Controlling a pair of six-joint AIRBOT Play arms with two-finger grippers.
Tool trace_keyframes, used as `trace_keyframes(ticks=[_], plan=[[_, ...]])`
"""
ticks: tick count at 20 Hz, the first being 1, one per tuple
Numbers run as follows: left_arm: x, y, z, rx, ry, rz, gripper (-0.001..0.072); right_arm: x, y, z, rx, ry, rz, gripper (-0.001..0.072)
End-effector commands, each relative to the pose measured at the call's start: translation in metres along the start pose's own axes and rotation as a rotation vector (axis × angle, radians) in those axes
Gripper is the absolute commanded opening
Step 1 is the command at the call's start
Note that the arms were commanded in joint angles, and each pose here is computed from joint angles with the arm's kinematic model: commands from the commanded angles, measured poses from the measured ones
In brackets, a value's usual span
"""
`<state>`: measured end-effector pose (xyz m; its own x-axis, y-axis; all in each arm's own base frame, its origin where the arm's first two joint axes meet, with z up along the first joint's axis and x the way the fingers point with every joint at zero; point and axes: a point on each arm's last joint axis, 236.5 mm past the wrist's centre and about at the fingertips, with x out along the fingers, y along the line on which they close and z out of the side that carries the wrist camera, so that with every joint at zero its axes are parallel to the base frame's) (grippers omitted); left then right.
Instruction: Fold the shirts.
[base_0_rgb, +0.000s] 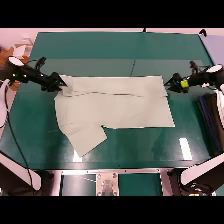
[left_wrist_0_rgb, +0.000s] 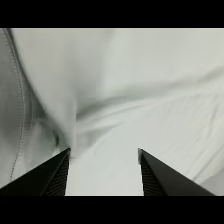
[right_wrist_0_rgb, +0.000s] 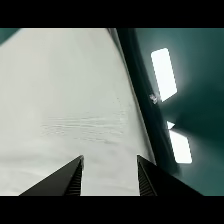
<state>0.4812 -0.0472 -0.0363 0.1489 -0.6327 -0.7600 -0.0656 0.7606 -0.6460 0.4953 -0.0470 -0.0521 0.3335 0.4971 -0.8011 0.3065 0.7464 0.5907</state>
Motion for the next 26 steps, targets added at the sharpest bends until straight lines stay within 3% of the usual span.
trace_keyframes(ticks=[1,7,12,15,20,24,26], plan=[[-0.031,-0.005,-0.025,-0.050,0.095,-0.051,0.0499,-0.051,0.007,0.003,-0.016,-0.031,0.013,0.0400],[-0.086,0.008,-0.099,-0.182,0.041,-0.046,0.0499,-0.099,-0.015,-0.082,0.038,-0.101,-0.023,0.0353],[-0.032,0.020,-0.230,-0.317,0.003,0.013,0.0500,-0.081,-0.058,-0.187,0.242,-0.153,-0.061,0.0354],[0.002,0.025,-0.291,-0.411,0.062,-0.002,0.0501,-0.057,-0.072,-0.229,0.310,-0.103,-0.065,0.0465],[0.034,0.025,-0.295,-0.487,-0.034,-0.088,0.0497,-0.040,-0.087,-0.246,0.357,-0.100,-0.084,0.0464],[0.037,0.037,-0.281,-0.507,-0.115,-0.070,0.0497,-0.040,-0.090,-0.240,0.362,-0.129,-0.090,0.0460],[0.036,0.031,-0.269,-0.501,-0.159,-0.107,0.0496,-0.040,-0.087,-0.236,0.372,-0.141,-0.074,0.0400]])
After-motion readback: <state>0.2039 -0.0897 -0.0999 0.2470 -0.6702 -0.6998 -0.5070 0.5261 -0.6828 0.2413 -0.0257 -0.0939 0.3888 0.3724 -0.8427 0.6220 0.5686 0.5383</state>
